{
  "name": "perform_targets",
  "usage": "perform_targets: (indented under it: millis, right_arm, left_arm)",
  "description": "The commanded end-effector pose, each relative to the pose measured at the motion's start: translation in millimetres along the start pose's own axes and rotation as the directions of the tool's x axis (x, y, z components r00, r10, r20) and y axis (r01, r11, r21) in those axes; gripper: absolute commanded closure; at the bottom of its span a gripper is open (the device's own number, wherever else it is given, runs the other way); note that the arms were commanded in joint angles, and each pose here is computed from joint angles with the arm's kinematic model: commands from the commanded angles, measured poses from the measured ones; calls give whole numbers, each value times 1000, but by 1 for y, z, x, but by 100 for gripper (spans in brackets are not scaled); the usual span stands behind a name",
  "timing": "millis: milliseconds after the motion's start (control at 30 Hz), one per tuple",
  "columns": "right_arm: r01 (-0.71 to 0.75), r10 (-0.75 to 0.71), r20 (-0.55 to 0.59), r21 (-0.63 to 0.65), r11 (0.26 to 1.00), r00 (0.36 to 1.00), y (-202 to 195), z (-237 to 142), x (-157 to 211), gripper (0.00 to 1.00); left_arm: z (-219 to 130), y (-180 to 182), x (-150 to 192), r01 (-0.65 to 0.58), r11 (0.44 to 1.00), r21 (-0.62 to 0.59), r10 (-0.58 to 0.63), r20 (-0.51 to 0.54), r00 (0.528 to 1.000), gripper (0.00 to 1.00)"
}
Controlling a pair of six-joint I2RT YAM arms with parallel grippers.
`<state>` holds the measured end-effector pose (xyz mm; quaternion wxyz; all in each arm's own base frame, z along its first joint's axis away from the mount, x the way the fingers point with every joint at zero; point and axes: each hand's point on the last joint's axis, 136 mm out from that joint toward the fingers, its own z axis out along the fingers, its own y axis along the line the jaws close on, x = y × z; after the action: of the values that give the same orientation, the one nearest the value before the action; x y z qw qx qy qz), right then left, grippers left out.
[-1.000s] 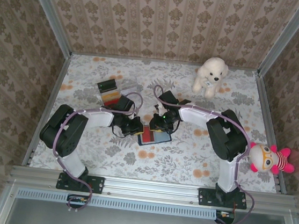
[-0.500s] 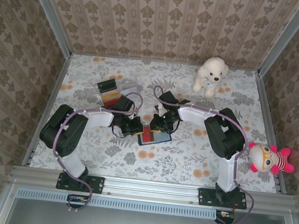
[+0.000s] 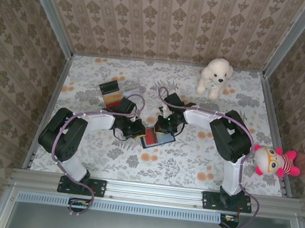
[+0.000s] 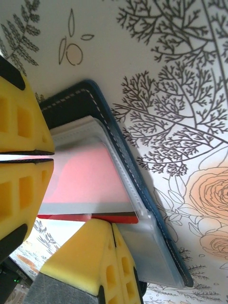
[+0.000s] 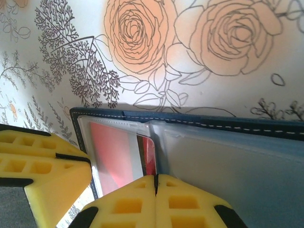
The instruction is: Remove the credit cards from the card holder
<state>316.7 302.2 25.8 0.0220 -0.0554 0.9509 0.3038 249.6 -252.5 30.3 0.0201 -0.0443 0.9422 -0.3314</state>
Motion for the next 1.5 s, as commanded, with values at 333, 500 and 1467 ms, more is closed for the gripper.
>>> perform_targets:
  millis: [333, 500, 1467]
  right_arm:
    - [-4, 4, 20, -14, 1000, 1000, -2, -9, 1, 96]
    - [-10, 10, 16, -16, 1000, 1000, -2, -8, 3, 96]
    - [50, -51, 13, 62, 997, 999, -7, -18, -7, 96]
  left_arm:
    - [-13, -24, -8, -59, 998, 28, 59, 17, 998, 89]
    - [-2, -19, -9, -49, 999, -7, 49, -10, 999, 92]
    - [13, 20, 10, -1, 992, -125, -12, -103, 995, 98]
